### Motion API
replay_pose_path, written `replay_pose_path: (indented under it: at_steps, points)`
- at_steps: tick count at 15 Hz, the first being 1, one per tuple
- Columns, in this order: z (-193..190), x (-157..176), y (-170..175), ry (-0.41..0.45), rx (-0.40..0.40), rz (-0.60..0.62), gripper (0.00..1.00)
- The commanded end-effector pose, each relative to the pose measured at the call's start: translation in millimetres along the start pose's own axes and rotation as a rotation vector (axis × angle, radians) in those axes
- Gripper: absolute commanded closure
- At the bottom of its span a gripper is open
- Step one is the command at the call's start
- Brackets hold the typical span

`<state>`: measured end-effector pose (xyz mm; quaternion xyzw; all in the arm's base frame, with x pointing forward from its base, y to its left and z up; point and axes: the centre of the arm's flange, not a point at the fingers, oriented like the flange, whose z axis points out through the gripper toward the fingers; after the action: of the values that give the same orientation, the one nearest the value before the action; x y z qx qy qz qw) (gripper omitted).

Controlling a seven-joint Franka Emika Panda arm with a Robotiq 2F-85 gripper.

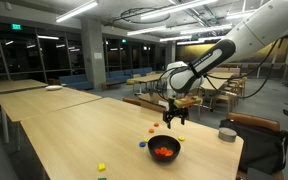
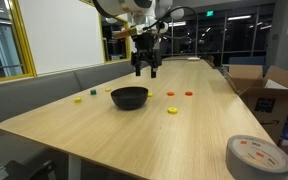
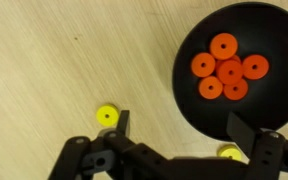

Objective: Pick up the yellow, blue and orange objects from the table and put them in the bowl

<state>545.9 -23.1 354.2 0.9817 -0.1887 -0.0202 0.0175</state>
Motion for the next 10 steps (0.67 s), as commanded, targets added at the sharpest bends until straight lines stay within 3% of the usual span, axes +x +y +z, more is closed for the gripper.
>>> replay_pose_path:
  at_steps: [1, 6, 10]
  points:
    - [8.8, -20.7, 50.1, 0.030, -0.016, 0.146, 0.00]
    - [54.8, -3.2, 102.8, 0.012, -0.024, 0.274, 0.00]
    - [78.9, 19.3, 123.9, 0.056, 0.003, 0.338, 0.00]
